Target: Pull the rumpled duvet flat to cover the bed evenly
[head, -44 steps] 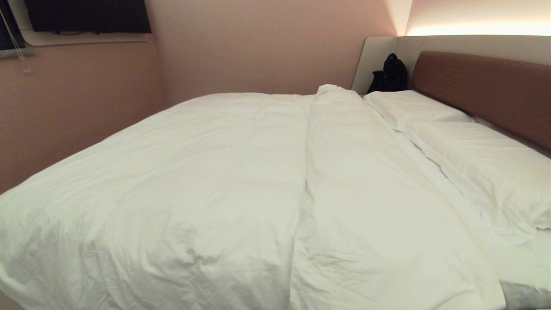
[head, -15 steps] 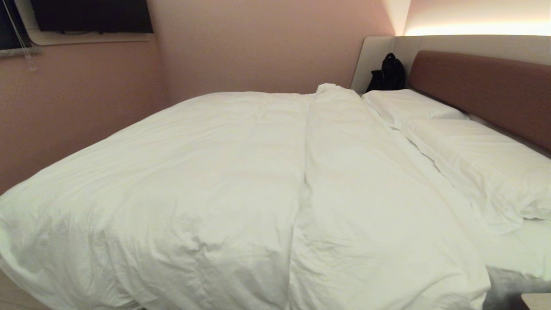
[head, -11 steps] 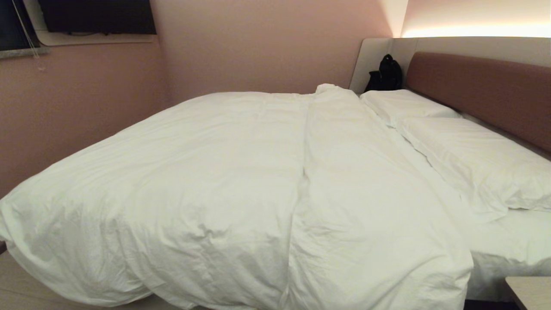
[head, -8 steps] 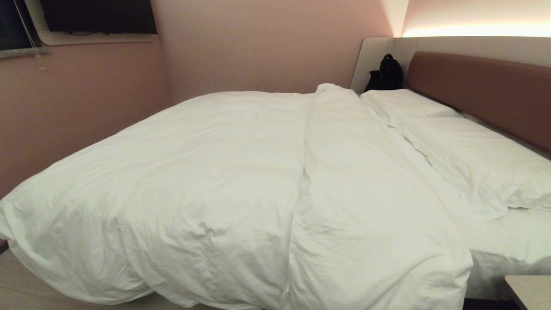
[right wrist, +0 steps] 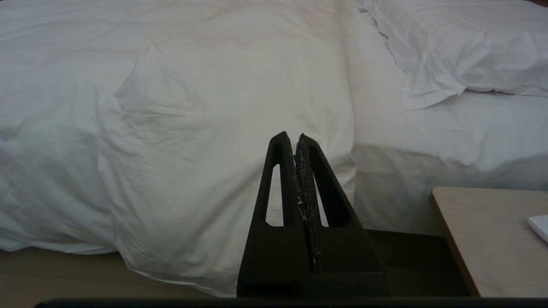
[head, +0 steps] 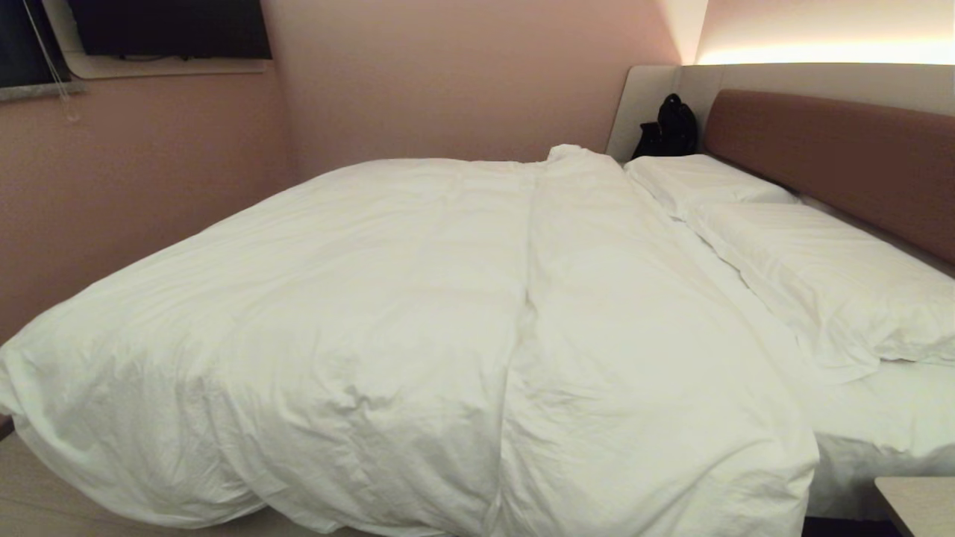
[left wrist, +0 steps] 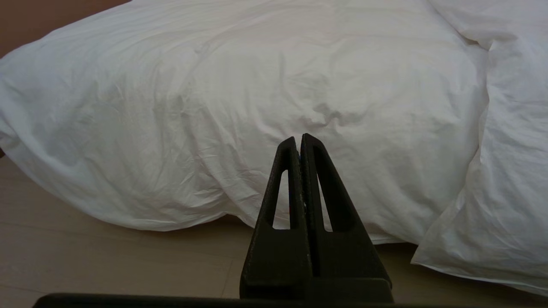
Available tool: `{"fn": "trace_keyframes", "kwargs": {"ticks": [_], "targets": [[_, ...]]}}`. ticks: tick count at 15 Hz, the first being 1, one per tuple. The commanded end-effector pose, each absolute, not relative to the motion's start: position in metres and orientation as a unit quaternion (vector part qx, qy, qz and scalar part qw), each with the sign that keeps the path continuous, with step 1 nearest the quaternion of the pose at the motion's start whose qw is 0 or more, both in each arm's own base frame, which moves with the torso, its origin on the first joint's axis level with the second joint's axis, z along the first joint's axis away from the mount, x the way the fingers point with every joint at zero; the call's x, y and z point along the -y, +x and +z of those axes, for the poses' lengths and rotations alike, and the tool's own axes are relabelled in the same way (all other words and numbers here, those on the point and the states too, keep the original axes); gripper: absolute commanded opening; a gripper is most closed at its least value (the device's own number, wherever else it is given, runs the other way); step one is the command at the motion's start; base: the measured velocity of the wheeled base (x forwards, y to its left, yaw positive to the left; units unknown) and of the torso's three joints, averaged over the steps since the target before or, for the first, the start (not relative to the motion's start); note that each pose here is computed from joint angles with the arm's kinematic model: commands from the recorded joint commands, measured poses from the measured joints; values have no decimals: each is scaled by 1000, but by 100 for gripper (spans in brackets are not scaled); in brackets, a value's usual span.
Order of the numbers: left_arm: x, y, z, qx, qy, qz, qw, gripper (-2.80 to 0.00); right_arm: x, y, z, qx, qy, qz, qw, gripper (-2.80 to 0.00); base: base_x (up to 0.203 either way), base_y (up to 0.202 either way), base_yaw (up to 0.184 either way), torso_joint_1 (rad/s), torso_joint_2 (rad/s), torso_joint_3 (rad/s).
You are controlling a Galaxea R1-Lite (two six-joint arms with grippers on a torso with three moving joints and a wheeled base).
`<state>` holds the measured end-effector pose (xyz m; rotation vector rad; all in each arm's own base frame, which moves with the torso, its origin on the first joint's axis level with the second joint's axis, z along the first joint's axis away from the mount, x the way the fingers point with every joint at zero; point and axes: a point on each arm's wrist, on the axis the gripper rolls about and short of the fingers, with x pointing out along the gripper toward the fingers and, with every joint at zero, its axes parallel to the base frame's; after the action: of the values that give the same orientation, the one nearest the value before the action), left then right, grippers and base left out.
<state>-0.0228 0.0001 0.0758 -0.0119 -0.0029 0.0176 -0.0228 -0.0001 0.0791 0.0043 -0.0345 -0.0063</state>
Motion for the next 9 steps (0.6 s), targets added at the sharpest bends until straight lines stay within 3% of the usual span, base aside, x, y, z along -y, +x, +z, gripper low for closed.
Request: {"fn": "trace_keyframes", "kwargs": {"ticks": [1, 9], "targets": [[0, -23, 76, 2, -6, 9, 1000, -280, 0, -23, 79, 18, 2, -3, 1000, -280, 0, 0, 0, 0, 0, 0], [0, -23, 76, 2, -6, 8, 1000, -280, 0, -23, 79, 18, 2, -3, 1000, -280, 0, 0, 0, 0, 0, 0]]}}
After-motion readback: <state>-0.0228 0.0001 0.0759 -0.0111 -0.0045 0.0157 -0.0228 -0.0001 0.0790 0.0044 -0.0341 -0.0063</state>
